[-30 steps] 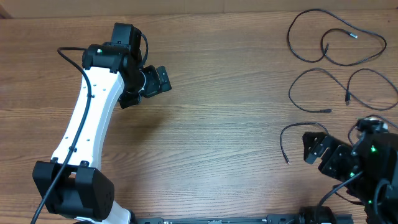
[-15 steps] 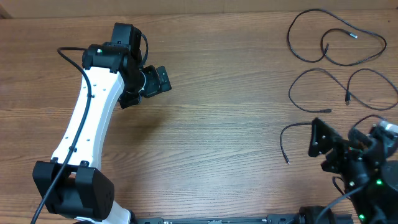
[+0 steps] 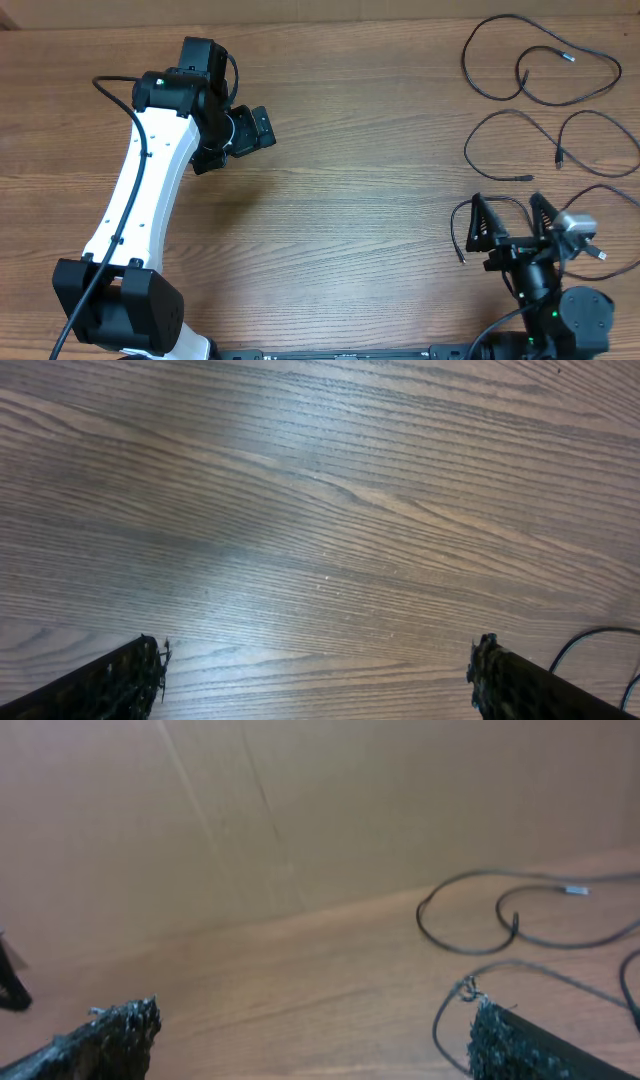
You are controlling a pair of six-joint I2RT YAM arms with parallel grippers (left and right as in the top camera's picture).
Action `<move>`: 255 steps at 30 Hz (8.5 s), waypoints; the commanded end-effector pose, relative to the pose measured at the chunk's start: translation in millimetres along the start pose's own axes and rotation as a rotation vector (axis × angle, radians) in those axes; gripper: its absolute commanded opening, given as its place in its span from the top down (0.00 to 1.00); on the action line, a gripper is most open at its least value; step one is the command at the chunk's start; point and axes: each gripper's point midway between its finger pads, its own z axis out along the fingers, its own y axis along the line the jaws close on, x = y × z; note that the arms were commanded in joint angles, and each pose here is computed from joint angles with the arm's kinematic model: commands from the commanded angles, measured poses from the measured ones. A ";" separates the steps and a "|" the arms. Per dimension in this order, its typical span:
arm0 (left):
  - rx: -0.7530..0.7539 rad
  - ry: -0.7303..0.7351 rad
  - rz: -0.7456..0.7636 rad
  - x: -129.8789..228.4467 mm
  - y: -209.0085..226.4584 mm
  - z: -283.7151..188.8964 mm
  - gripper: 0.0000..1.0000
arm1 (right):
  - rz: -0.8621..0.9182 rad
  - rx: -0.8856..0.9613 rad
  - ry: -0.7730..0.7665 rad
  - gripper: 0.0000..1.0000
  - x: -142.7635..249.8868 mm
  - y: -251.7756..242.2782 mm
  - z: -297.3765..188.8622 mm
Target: Untangle cables
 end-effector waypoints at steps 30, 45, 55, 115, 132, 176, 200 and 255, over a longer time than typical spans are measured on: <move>0.004 0.009 0.011 0.4 -0.9 2.5 0.00 | -0.129 -0.007 -0.163 0.00 52.7 -24.8 26.1; 0.004 0.009 0.011 0.4 -0.9 2.5 0.00 | -0.296 0.074 -0.051 0.00 78.3 -41.8 28.5; 0.004 0.009 0.011 0.4 -0.9 2.5 0.00 | -0.299 0.080 -0.050 0.00 78.5 -42.4 28.5; 0.004 0.009 0.011 0.4 -0.9 2.5 0.01 | -0.297 0.055 -0.051 0.00 79.0 -36.5 29.0; 0.004 0.009 0.011 0.4 -0.9 2.5 0.01 | -0.297 0.055 -0.051 0.00 79.0 -36.5 29.0; -0.033 -0.408 0.172 50.7 48.5 -71.8 0.00 | -0.296 0.055 -0.051 0.00 79.0 -36.5 29.0; 0.045 -0.598 0.215 117.1 93.0 -87.3 0.01 | -0.297 0.055 -0.051 0.00 79.0 -36.5 29.0; 0.212 -1.250 0.437 108.2 85.3 -83.2 0.00 | -0.297 0.055 -0.051 0.00 79.0 -36.5 29.0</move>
